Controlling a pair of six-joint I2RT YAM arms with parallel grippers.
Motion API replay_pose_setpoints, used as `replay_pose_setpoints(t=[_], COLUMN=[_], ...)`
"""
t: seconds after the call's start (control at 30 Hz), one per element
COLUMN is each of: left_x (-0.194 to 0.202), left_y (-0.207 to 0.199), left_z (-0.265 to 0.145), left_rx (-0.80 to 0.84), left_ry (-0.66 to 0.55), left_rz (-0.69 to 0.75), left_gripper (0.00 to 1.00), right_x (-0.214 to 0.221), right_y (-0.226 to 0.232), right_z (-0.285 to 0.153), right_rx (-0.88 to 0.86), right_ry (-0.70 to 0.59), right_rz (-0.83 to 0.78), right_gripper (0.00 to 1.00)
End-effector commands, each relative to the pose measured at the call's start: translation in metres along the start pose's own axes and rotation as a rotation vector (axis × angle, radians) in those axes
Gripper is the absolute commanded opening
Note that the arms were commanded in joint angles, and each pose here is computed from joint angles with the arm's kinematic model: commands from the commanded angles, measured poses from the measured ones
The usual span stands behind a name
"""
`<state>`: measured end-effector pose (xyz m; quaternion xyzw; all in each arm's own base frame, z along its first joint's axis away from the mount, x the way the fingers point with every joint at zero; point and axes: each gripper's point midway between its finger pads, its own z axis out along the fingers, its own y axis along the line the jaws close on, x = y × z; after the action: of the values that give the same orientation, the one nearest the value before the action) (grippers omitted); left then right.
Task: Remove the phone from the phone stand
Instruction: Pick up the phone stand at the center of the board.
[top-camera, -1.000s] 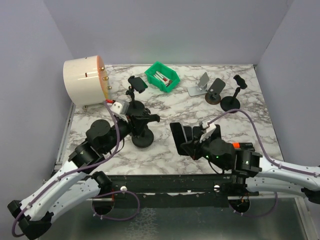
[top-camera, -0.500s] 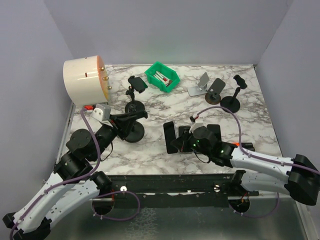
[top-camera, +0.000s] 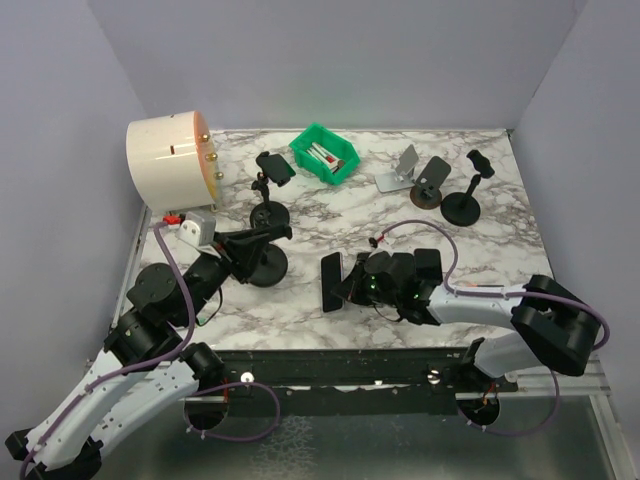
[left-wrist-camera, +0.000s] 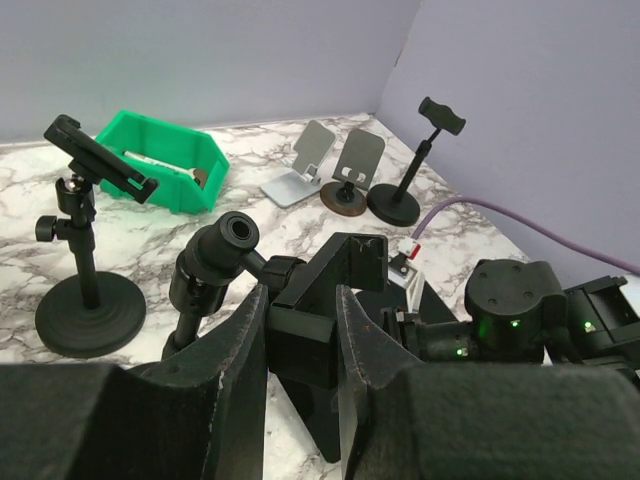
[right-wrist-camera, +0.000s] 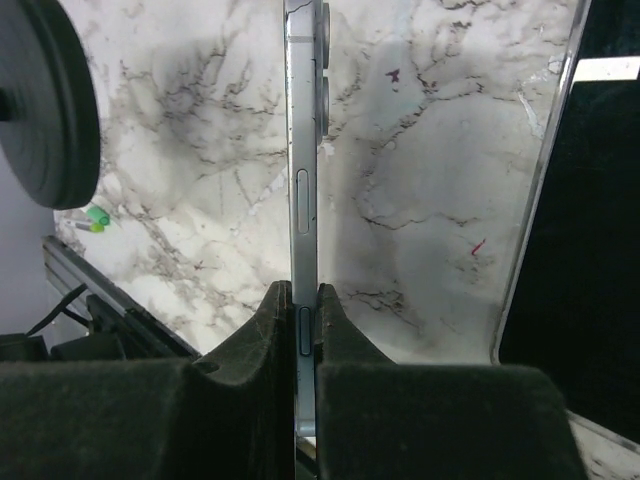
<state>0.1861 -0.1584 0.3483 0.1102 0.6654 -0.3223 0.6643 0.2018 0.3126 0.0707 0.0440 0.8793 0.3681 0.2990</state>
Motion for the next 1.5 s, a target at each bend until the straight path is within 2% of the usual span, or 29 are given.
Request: replay_pose_setpoints(t=[0.0, 0.23, 0.4, 0.8, 1.17, 1.47], left_x=[-0.031, -0.031, -0.029, -0.024, -0.021, -0.018], left_y=[-0.008, -0.006, -0.004, -0.004, -0.008, -0.011], left_z=[-0.004, -0.008, -0.009, -0.007, -0.003, 0.004], left_rx=[0.034, 0.028, 0.019, 0.021, 0.035, 0.051], left_ry=[-0.119, -0.123, -0.121, -0.110, -0.099, -0.092], left_rz=[-0.019, -0.026, -0.022, -0.030, -0.039, -0.052], left_gripper=[0.00, 0.00, 0.00, 0.00, 0.00, 0.00], right_x=[-0.013, -0.006, 0.003, 0.006, 0.001, -0.016], right_y=[0.028, 0.009, -0.007, -0.031, -0.028, -0.015], right_z=[0.011, 0.020, 0.022, 0.020, 0.004, -0.021], right_rx=[-0.091, -0.010, 0.037, 0.120, 0.117, 0.094], right_ry=[-0.029, -0.002, 0.017, 0.014, 0.007, -0.032], right_rz=[0.071, 0.089, 0.093, 0.084, 0.061, 0.012], right_gripper=[0.00, 0.01, 0.24, 0.41, 0.50, 0.51])
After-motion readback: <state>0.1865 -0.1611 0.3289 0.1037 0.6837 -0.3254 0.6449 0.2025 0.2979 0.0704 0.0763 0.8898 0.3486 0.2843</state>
